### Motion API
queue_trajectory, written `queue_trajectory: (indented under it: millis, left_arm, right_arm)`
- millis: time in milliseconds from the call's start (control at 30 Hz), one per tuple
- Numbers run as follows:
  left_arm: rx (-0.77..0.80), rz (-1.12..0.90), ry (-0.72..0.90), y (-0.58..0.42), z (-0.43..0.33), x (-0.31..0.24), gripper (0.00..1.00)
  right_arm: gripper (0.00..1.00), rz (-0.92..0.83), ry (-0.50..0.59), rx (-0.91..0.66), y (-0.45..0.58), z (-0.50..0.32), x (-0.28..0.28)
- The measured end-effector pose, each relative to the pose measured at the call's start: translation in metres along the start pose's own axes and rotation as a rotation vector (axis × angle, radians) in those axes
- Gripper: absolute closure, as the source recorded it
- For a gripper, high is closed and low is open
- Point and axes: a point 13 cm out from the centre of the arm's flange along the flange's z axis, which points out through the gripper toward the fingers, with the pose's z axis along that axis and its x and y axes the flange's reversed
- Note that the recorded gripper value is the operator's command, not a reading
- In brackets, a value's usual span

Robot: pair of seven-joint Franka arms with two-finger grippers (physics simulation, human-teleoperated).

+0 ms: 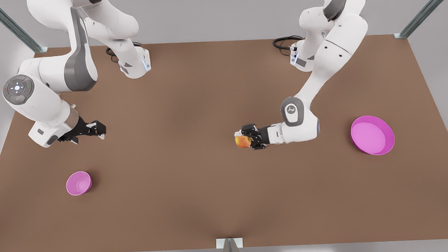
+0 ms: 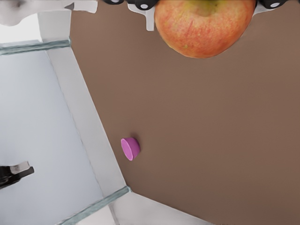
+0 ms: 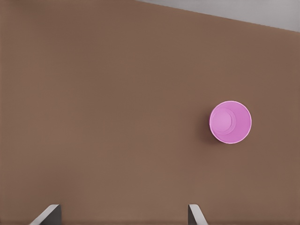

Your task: Use the left arm to pick up the apple from the plate, transfer it to the gripper of the right arm, and then use the right arm to place it into the bowl

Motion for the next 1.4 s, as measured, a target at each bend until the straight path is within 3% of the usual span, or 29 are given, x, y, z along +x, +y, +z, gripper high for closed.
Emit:
queue_trajectory:
  millis: [167, 233, 333, 500, 667, 900, 1400]
  left_arm:
    - [0.113, 0.143, -0.083, -0.034, 0.047, -0.05, 0.24]
    - [0.153, 0.213, -0.127, -0.048, 0.084, -0.075, 0.24]
    - [0.167, 0.298, -0.17, -0.061, 0.113, -0.089, 0.24]
    - [0.157, 0.412, -0.214, -0.066, 0.119, -0.097, 0.24]
    - [0.143, 0.52, -0.237, -0.065, 0.12, -0.097, 0.26]
    - [0.124, 0.654, -0.249, -0.065, 0.123, -0.095, 0.3]
    - [0.133, 0.809, -0.266, -0.085, 0.136, -0.088, 0.3]
  right_arm:
    - [0.0, -0.012, 0.004, -0.019, 0.014, 0.007, -0.004]
    - [0.0, -0.024, -0.005, -0.129, 0.061, 0.009, -0.013]
    - [0.0, 0.036, 0.029, -0.434, 0.14, 0.036, -0.036]
    - [0.0, 0.298, 0.162, -1.032, 0.215, 0.1, -0.088]
    - [0.0, 0.428, 0.166, -1.343, 0.245, 0.133, -0.121]
    - [0.0, 0.366, 0.137, -1.486, 0.275, 0.143, -0.107]
    - [0.0, 0.121, -0.04, -1.558, 0.324, 0.176, -0.091]
